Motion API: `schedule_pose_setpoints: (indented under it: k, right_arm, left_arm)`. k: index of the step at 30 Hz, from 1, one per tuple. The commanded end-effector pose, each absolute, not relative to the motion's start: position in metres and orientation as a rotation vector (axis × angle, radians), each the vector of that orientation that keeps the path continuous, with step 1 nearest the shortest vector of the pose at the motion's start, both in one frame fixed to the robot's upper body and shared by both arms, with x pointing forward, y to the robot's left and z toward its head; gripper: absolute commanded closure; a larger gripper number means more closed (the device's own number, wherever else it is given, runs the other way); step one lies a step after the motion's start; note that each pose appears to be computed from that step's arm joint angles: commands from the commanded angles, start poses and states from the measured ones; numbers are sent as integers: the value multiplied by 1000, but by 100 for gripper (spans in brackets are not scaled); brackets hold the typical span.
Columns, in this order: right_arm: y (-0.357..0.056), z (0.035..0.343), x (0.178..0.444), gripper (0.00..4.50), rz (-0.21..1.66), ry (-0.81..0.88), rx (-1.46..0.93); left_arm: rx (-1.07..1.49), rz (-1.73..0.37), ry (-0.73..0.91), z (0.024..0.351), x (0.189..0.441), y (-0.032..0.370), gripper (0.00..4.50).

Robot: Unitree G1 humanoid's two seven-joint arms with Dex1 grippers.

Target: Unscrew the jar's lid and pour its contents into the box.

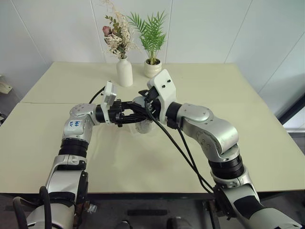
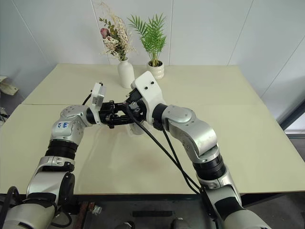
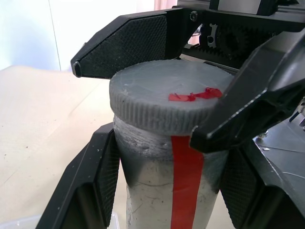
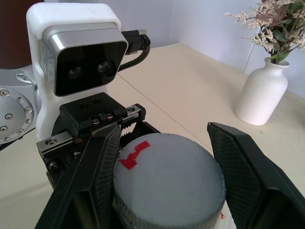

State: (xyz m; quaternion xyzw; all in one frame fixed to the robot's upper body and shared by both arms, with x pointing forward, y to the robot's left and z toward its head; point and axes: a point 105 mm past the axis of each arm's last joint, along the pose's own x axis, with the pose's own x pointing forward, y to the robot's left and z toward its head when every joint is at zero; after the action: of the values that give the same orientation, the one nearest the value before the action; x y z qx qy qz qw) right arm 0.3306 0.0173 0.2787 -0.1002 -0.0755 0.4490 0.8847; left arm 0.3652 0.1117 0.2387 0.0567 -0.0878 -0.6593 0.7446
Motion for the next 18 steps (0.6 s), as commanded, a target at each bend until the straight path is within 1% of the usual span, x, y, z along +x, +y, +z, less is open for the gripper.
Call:
schedule_pose_setpoints:
  k: [1,7,12,18]
  right_arm:
    - [22,286,319,194,985,-195,-212]
    - [18,286,315,194,1041,-182,-210]
    - [13,288,308,194,1129,-188,-210]
    - [7,292,301,194,1228,-226,-242]
  left_arm:
    - [159,-1432,-263,258,365,115,198]
    - [159,-1459,-255,257,363,116,198]
    - [157,-1481,-258,257,362,119,198]
    - [131,-1494,-279,259,364,119,198]
